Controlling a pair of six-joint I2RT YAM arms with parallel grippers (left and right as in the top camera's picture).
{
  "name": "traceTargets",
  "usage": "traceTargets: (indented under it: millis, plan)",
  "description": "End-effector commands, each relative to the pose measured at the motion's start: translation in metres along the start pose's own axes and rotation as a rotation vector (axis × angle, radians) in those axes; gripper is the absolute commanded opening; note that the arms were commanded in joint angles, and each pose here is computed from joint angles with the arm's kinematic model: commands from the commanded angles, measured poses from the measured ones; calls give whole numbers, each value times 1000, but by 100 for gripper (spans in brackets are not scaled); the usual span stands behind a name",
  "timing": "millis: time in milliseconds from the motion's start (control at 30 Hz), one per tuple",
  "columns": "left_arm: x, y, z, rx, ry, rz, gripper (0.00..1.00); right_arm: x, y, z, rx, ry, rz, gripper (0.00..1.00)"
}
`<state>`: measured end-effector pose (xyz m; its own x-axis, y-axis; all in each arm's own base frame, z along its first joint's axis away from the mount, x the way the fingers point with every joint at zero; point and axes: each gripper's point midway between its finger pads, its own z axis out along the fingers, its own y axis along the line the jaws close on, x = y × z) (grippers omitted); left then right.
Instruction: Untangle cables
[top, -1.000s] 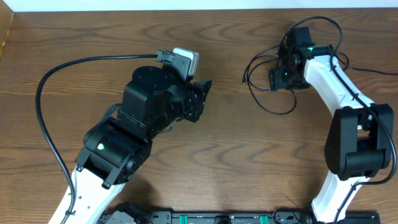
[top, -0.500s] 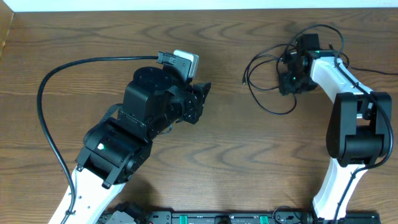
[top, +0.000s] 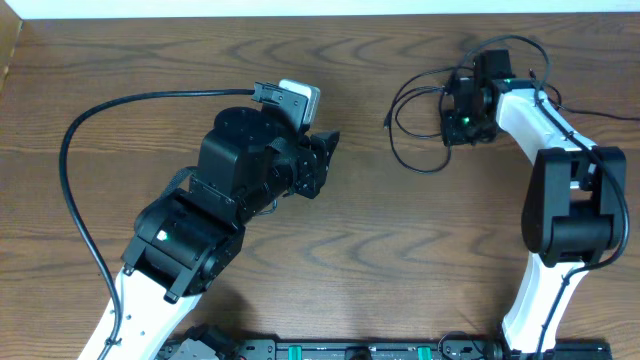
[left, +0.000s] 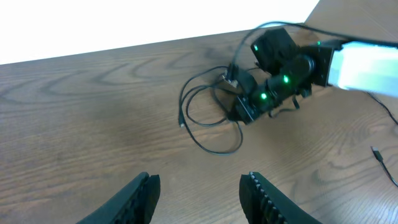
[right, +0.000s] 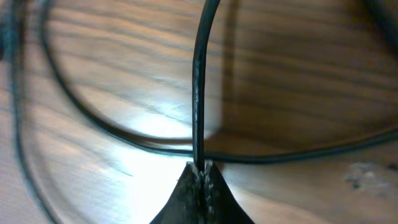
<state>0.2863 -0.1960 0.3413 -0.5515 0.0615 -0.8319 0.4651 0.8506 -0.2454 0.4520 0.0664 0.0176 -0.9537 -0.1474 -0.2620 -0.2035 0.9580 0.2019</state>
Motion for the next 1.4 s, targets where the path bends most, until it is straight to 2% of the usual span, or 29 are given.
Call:
traceTargets:
  millis: [0,33,133,200,233,300,333,367,500,567,700,800,867,967,1133,1367]
  plan:
    - [-13,-2,-9,-4,-41,7,47,-61,51,-41,-84,-135,-64,1]
    - [-13,1,-9,-19,-44,6,47,-73,59,-53,-87,-161,-82,1]
    - [-14,16,-2,-103,-46,5,47,-133,104,-132,-101,-350,-168,1]
    - [-9,19,10,-119,-19,5,47,-162,104,-189,-32,-483,-155,1]
    - [-7,20,14,-122,-7,5,47,-166,102,-202,-5,-506,-152,1]
    - [-5,22,27,-126,12,4,47,-177,76,-267,168,-617,-123,1]
    - [-5,21,29,-126,11,4,47,-177,71,-279,201,-637,-116,1]
    - [-9,21,33,-121,0,4,47,-177,62,-315,261,-701,-97,1]
    - [-15,20,50,-113,-18,4,47,-174,75,-386,205,-872,-67,1]
    - [-17,21,76,-111,-20,3,47,-166,98,-412,115,-928,-67,1]
    - [-7,10,129,-21,13,3,47,-155,127,-432,8,-964,-75,1]
    - [16,-6,179,115,77,-3,47,-150,133,-440,-18,-971,-69,1]
    - [20,-14,195,176,77,3,48,-146,143,-439,-74,-959,-85,1]
    - [19,-32,221,327,38,9,48,-138,176,-438,-294,-907,-88,1]
    - [13,-28,227,305,0,12,48,-126,229,-438,-473,-859,-123,1]
    - [-10,-9,231,194,-94,-71,48,-119,274,-445,-552,-870,-184,1]
